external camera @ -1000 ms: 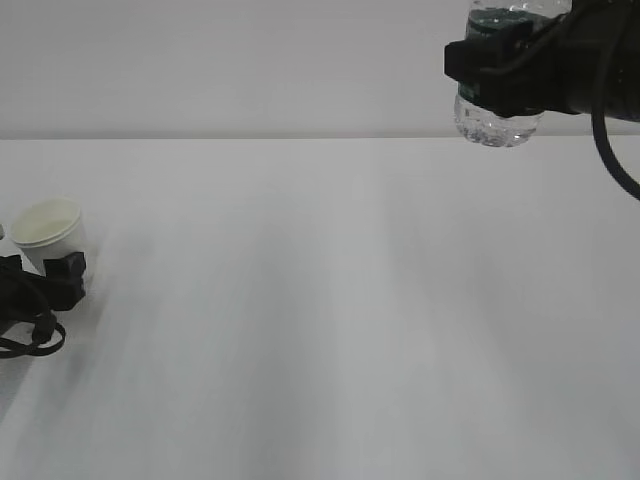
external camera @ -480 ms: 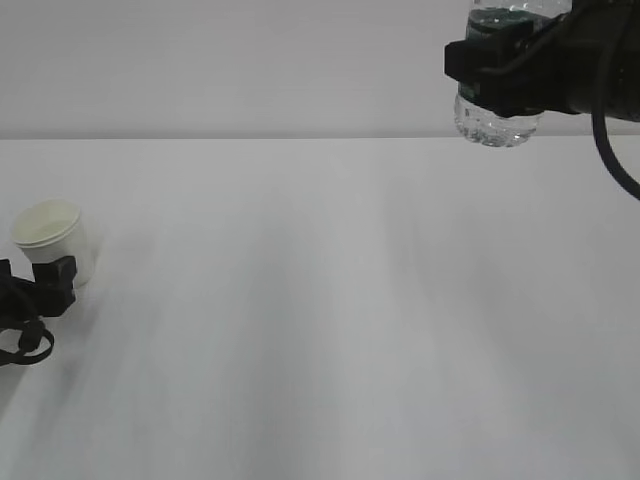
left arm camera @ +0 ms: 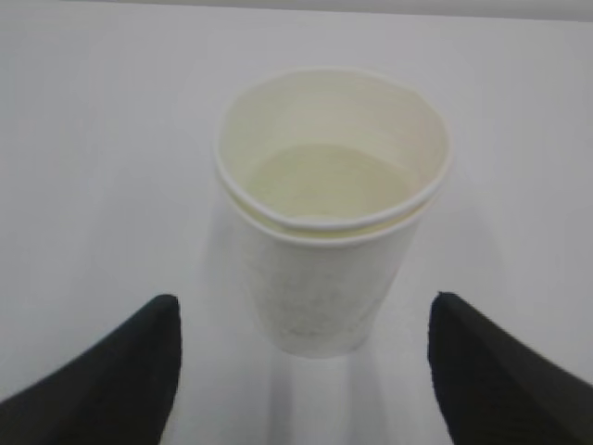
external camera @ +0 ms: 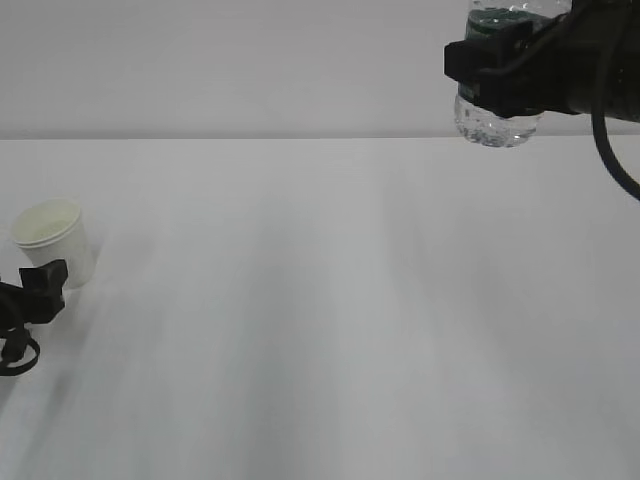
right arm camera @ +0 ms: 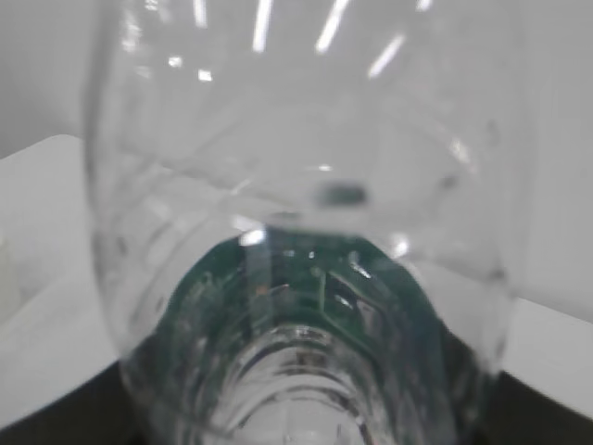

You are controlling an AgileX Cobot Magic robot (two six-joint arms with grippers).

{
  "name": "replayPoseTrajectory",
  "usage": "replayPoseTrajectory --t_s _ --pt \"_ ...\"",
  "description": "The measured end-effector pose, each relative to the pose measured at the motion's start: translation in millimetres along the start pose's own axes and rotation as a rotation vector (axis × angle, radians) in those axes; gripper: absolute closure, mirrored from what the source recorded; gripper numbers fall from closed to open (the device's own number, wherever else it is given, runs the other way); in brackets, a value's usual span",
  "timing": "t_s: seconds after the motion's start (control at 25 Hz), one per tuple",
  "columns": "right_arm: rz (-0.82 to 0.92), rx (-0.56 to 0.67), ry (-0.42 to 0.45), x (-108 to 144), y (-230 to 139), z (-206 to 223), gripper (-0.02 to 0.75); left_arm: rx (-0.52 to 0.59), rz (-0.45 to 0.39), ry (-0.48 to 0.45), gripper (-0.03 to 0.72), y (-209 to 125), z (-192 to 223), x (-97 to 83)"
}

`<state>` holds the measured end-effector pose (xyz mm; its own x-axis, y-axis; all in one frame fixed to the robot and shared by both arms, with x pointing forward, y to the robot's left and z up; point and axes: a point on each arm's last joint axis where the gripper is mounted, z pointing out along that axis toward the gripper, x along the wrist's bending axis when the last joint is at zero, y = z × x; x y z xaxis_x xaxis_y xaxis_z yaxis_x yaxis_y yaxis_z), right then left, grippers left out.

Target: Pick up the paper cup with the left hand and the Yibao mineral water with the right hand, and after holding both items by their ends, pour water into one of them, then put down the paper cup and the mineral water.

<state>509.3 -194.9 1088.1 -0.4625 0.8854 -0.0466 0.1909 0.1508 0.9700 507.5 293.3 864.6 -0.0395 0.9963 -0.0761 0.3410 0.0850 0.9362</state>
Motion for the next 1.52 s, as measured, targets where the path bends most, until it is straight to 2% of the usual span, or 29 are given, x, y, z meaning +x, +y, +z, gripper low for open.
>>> replayPoseTrajectory --t_s 0.68,1.52 --pt "-0.037 0.004 0.006 1 0 0 0.330 -0.145 0.002 -0.035 0.095 38 -15 -4.9" --pt "-0.038 0.005 0.005 0 -1 0 0.330 -0.210 0.030 -0.144 0.097 57 -26 -15.9"
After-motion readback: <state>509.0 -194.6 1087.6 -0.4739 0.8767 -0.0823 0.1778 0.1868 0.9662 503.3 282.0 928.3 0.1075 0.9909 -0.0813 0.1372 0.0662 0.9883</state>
